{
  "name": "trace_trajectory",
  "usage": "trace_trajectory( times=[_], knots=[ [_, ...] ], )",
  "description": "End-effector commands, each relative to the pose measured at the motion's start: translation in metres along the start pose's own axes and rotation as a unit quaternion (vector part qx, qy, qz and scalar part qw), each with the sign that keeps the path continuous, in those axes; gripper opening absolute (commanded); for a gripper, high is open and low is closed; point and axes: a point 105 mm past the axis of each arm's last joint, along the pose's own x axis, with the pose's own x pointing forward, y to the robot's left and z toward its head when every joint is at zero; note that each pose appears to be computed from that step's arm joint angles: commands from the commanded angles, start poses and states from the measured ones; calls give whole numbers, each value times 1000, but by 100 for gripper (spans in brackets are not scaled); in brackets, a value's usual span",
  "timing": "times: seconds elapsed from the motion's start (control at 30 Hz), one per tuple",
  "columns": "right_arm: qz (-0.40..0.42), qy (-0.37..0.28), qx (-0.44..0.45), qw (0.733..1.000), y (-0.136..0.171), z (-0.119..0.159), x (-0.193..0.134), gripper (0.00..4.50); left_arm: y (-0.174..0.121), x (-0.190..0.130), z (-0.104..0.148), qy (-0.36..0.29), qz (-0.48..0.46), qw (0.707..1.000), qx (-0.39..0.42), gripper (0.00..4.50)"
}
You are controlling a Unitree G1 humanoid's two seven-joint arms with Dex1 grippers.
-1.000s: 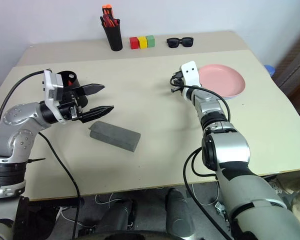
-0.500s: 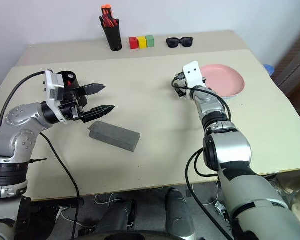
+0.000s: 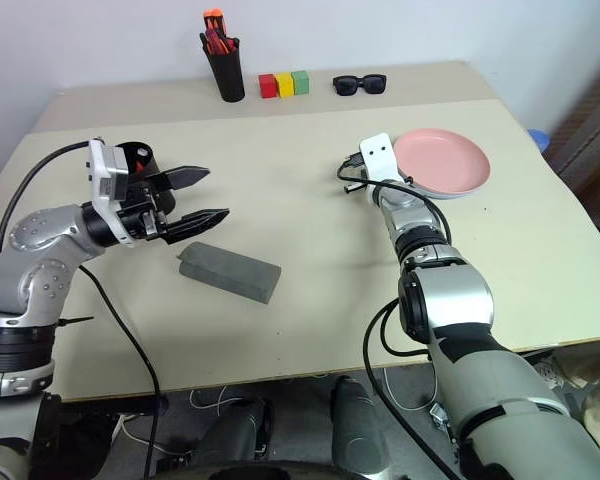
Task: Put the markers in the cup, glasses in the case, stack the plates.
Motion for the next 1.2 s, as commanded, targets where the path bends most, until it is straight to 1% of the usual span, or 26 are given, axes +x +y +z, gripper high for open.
trace_trajectory(
  times=[0.03, 0.1, 0.13, 0.17, 0.27, 0.33, 0.37, 0.43, 0.5, 0.53, 0.6, 0.67, 0.7, 0.83, 0.87, 0.9, 1.0, 1.1, 1.17, 1.2],
  knots=[
    [13, -36, 15, 999, -1, 22, 0, 2, -1, -5, 14, -14, 4, 1000, 22, 450],
    [44, -77, 44, 995, 1, 41, -3, 2, -2, -5, 13, -15, 5, 1000, 19, 450],
    [62, -103, 79, 990, -1, 54, -5, 2, -2, -5, 13, -16, 7, 1000, 19, 450],
    [70, -125, 94, 985, -4, 64, -7, 2, -2, -6, 13, -18, 8, 1000, 18, 450],
    [85, -191, 109, 972, -19, 94, -19, 2, -2, -5, 12, -21, 9, 1000, 17, 450],
    [86, -221, 112, 965, -30, 108, -26, 2, -2, -5, 11, -21, 9, 1000, 17, 450],
    [76, -229, 111, 964, -38, 112, -29, 2, -2, -4, 11, -23, 8, 1000, 16, 450],
    [33, -235, 77, 969, -59, 114, -36, 2, -3, -2, 10, -25, 5, 1000, 16, 450],
    [-24, -217, 45, 975, -83, 104, -41, 2, -3, 1, 10, -29, 4, 999, 15, 450],
    [-51, -193, 45, 979, -96, 88, -42, 27, -3, 2, 10, -31, 2, 999, 15, 450],
    [-68, -161, 43, 984, -106, 62, -43, 78, -3, 4, 10, -33, -1, 999, 14, 450],
    [-79, -141, 46, 986, -108, 47, -42, 173, -2, 5, 10, -33, -3, 999, 16, 450],
    [-83, -135, 50, 986, -109, 44, -42, 217, -2, 6, 10, -33, -3, 999, 16, 450],
    [-69, -130, 52, 988, -102, 37, -40, 428, 0, 7, 10, -32, -5, 999, 16, 450],
    [-67, -137, 49, 987, -101, 41, -40, 446, 0, 6, 10, -32, -6, 999, 16, 450],
    [-62, -148, 58, 985, -100, 46, -40, 446, 0, 6, 10, -33, -6, 999, 16, 450],
    [-24, -211, 79, 974, -91, 70, -46, 446, 1, 4, 10, -32, -4, 999, 15, 450],
    [82, -270, 77, 956, -66, 85, -61, 446, 2, -3, 9, -31, 3, 999, 16, 450],
    [132, -287, 64, 947, -53, 89, -72, 446, 2, -6, 10, -31, 6, 999, 13, 450],
    [169, -296, 65, 938, -44, 91, -83, 446, 1, -10, 9, -31, 7, 999, 14, 450]
  ],
)
